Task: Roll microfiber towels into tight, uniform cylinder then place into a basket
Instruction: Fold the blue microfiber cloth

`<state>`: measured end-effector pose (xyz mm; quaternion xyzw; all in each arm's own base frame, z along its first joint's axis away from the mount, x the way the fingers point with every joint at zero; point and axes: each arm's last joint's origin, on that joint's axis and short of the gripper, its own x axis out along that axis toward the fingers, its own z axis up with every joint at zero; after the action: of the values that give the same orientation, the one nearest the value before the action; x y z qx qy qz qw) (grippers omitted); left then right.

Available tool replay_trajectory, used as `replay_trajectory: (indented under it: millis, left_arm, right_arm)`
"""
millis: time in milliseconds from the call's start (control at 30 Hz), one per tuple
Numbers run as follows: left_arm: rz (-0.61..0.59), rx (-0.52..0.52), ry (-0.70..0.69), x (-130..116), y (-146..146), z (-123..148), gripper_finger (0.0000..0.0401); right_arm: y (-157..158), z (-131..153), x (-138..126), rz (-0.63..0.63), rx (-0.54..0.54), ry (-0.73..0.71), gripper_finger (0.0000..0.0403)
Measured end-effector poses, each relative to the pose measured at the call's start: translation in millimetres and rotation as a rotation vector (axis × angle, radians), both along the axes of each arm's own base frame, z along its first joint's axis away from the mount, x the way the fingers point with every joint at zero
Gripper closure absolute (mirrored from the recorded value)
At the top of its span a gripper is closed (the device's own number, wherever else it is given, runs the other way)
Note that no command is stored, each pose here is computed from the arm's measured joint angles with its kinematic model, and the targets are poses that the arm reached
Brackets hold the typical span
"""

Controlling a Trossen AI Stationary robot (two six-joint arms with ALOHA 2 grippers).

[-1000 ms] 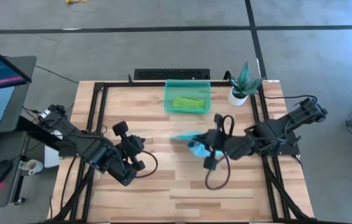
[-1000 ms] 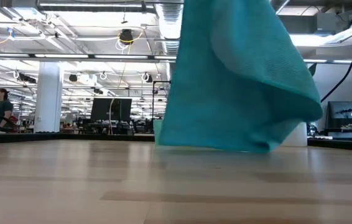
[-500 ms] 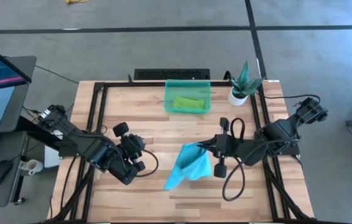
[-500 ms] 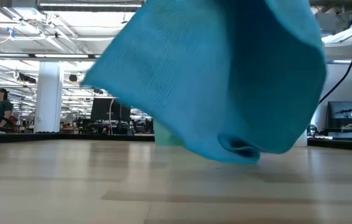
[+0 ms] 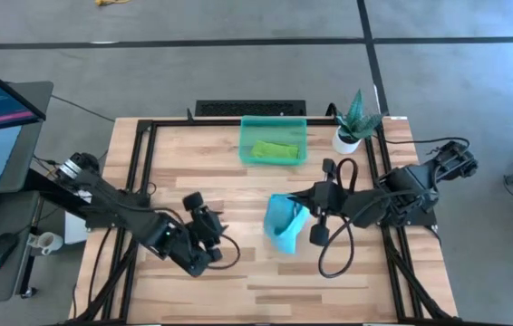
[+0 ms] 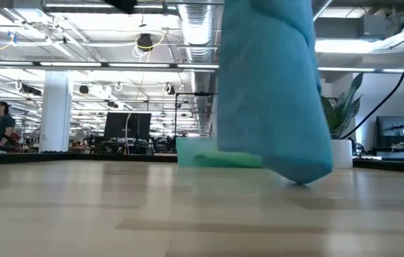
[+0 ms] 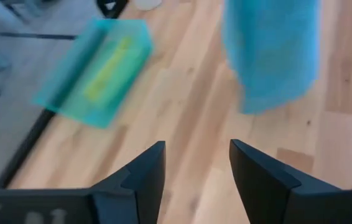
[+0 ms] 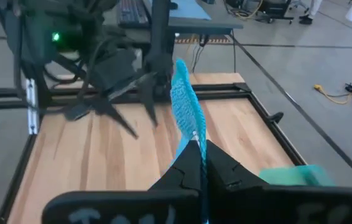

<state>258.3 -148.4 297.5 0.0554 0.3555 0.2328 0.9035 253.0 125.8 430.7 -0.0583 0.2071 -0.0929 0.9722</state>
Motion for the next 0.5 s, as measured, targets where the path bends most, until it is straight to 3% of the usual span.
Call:
replay_trajectory:
  millis: [233, 500]
  left_arm:
    - [-0.135, -0.094, -0.07, 13.6, -2.3, -54.6, 0.0234]
    - [-0.283, -0.182, -0.225, 27.7, 12.7, -84.2, 0.0234]
  right_arm:
    - [1.8, -4.0, -2.0, 0.044, 0.039, 0.048, 0.0394]
    - [6.6, -5.0, -2.2, 0.174, 0.144, 0.088, 0.0393]
